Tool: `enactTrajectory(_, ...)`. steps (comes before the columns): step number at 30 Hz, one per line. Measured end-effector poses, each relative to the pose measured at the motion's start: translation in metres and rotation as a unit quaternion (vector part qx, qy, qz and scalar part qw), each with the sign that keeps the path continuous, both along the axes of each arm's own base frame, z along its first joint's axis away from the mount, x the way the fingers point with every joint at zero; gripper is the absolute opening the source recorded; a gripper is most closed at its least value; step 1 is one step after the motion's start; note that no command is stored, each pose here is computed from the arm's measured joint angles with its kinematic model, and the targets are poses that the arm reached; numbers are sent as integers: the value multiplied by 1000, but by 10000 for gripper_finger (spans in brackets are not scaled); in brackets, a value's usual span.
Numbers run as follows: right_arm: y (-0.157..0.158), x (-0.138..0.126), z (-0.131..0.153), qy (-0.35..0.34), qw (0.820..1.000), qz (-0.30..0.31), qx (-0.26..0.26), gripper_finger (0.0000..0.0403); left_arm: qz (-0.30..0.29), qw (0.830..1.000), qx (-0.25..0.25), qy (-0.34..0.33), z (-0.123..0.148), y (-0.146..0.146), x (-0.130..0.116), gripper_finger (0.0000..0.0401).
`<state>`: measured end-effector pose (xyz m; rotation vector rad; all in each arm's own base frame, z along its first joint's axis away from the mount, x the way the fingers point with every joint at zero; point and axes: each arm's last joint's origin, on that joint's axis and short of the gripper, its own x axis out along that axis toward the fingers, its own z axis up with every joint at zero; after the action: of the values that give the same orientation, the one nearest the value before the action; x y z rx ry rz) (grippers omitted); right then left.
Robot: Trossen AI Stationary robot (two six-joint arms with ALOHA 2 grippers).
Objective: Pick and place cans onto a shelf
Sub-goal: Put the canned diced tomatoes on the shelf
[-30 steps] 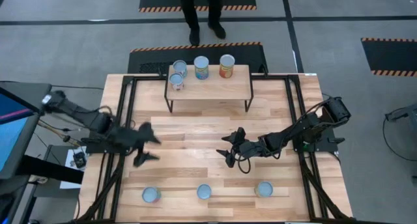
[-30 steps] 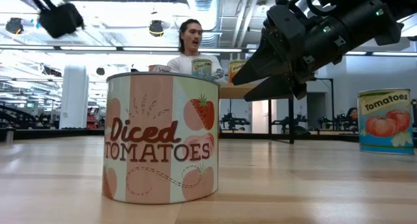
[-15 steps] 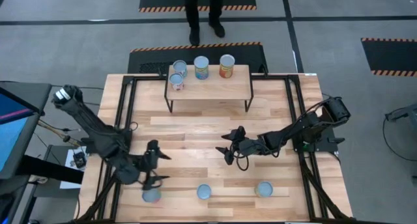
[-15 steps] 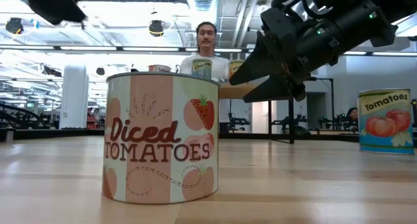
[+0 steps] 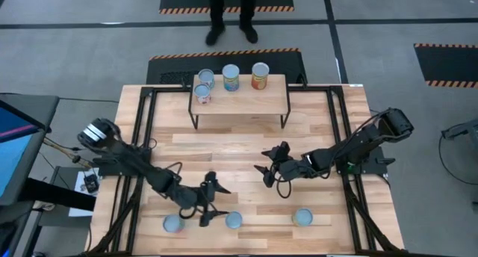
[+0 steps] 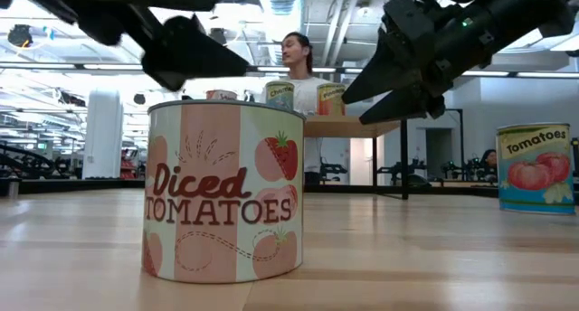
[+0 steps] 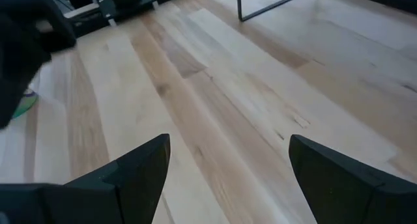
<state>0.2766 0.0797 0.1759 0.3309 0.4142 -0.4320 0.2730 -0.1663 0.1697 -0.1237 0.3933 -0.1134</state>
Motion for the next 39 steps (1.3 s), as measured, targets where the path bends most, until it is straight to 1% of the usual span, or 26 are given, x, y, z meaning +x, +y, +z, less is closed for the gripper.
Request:
enactTrajectory(4, 4, -1, -2, 4, 1000, 7, -1, 337, -25, 1000, -11, -8, -19, -7, 9, 329)
enactTrajectory(9, 5, -1, -3, 5, 1000, 7, 1, 337, -53, 999, -2, 10, -33, -15, 13, 333)
enactTrajectory(15, 3, 0, -2, 0, 1000, 2, 3, 337, -71, 997, -5, 22, -39, -16, 14, 356)
enactTrajectory(22, 3, 0, -2, 0, 1000, 2, 3, 337, -77, 997, 21, 18, -40, -14, 15, 386)
enactTrajectory(25, 3, 0, -2, -1, 1000, 1, 4, 337, -84, 996, 35, 26, -49, -14, 17, 389)
enactTrajectory(29, 0, 1, -2, -1, 1000, -2, 2, 337, -105, 994, 19, 15, -58, -22, 25, 389)
enactTrajectory(32, -2, 2, -2, -1, 1000, -2, 4, 337, -119, 992, 22, 33, -70, -23, 30, 389)
enactTrajectory(36, -2, 2, -2, 0, 1000, -1, 4, 337, -123, 992, 12, 22, -65, -20, 35, 389)
enactTrajectory(39, -1, 2, -2, 0, 1000, 1, 4, 337, -125, 991, 32, 20, -65, -19, 35, 389)
